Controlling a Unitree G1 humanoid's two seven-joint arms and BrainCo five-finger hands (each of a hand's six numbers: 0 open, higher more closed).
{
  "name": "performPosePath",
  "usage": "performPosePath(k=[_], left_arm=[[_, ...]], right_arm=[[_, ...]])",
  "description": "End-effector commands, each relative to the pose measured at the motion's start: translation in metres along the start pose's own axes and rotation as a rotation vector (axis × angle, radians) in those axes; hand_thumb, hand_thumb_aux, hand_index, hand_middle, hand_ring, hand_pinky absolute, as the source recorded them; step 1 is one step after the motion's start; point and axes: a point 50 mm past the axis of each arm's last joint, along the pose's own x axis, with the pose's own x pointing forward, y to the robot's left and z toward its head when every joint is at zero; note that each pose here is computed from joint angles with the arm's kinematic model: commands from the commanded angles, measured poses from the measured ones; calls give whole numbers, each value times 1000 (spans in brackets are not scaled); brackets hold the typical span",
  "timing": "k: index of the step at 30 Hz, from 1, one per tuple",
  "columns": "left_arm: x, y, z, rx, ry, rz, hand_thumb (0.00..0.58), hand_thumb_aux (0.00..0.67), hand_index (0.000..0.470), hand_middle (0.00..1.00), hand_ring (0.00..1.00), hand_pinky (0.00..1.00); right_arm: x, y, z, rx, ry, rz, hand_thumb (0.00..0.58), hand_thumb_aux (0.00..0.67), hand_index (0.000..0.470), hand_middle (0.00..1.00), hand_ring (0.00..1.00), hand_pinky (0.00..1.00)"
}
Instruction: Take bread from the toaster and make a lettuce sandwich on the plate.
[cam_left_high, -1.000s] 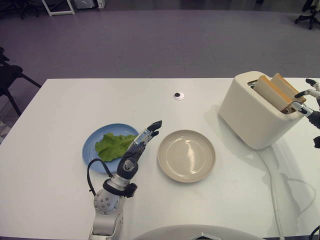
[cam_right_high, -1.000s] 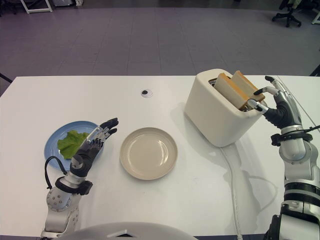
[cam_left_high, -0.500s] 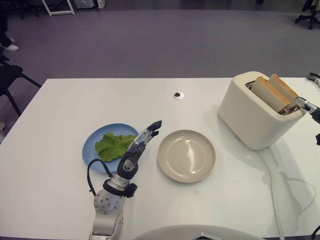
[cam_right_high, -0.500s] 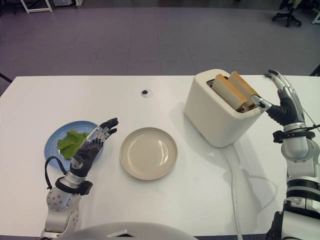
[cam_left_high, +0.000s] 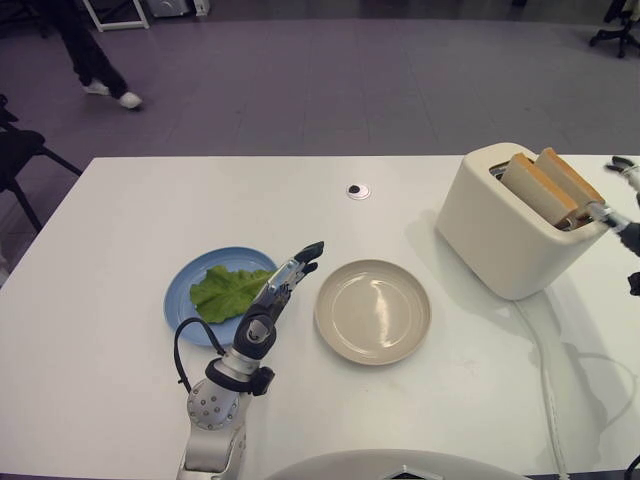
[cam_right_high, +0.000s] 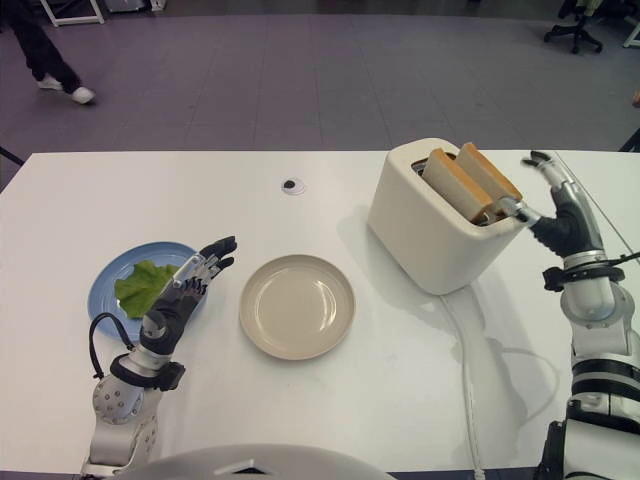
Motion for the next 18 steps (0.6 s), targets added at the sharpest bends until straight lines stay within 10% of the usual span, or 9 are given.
performPosePath(k=[1,13,18], left_arm=[[-1,-1,0,3,6,-8,0,0,0,0,0,0],[-1,-1,3,0,0,-12,0,0,0,0,0,0],[-1,0,2,1,0,-11,0,0,0,0,0,0]], right_arm=[[2,7,-3,-3,8,43,355,252,177,0,0,0],[9,12,10,28,-50,41,580,665,466,0,0,0],[15,10,10,48,-18,16,580,670,470,0,0,0]])
